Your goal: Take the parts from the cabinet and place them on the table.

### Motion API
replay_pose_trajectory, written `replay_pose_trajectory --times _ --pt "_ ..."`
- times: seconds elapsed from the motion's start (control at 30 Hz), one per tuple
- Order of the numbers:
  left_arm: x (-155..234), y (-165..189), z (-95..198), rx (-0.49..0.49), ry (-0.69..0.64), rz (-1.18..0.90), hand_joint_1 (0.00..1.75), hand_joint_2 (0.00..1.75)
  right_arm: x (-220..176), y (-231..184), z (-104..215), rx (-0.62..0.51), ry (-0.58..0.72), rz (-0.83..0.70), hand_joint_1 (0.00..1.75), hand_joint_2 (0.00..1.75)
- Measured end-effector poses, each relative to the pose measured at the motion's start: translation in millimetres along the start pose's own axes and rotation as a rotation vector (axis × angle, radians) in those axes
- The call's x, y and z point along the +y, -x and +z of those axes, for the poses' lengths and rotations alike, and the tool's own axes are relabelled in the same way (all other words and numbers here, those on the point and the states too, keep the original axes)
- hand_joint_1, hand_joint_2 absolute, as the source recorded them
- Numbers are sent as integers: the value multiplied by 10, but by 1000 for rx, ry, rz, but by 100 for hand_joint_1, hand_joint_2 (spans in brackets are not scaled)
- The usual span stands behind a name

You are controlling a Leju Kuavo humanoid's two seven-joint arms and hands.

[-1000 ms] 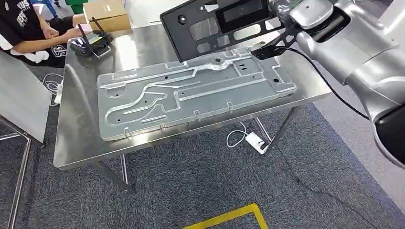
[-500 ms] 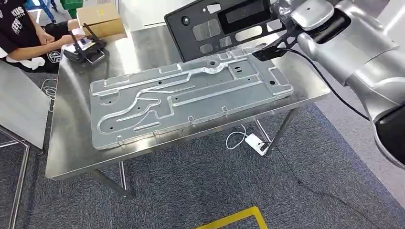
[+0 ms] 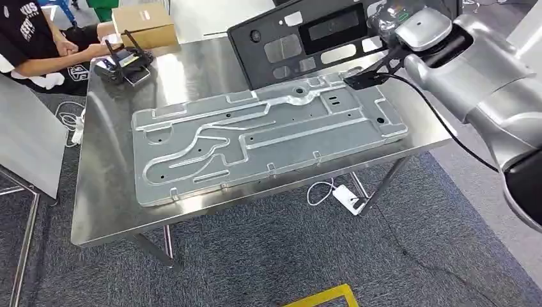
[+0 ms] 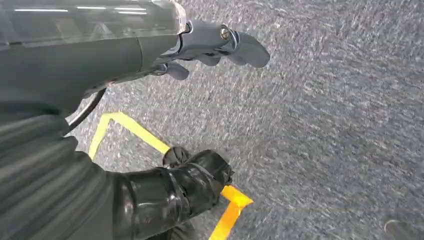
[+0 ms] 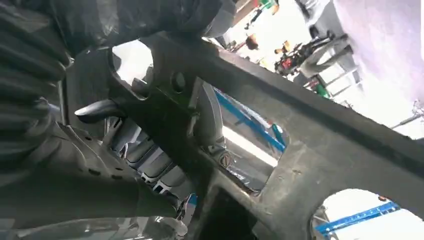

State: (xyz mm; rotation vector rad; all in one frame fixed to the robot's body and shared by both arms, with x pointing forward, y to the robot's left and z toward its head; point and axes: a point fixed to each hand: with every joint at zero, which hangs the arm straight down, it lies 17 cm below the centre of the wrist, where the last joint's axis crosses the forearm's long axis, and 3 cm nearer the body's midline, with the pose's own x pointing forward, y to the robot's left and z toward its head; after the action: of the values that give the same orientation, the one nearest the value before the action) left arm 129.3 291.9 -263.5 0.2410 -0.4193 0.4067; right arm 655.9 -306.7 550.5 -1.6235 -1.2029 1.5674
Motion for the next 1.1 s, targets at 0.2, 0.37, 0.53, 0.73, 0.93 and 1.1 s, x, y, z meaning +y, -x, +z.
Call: replay_pose_trajectory --times 0.2,0.37,0.53,0.73,0.93,1.1 --pt "-3 -27 -6 -4 -2 5 0 175 79 41 9 5 -9 -4 175 175" --pt "-7 -14 -1 -2 -2 2 0 175 150 41 11 5 -17 -6 175 175" --pt "2 -2 0 0 -5 0 0 175 260 93 34 3 -25 -11 175 175" --pt "2 -6 0 -2 -5 -4 0 175 394 249 84 25 -34 -25 175 175" --pt "0 -6 -1 -3 -2 -8 0 175 642 398 162 37 -67 -38 175 175" --pt "-17 -21 0 -2 4 22 0 175 700 480 197 44 -67 -53 175 175"
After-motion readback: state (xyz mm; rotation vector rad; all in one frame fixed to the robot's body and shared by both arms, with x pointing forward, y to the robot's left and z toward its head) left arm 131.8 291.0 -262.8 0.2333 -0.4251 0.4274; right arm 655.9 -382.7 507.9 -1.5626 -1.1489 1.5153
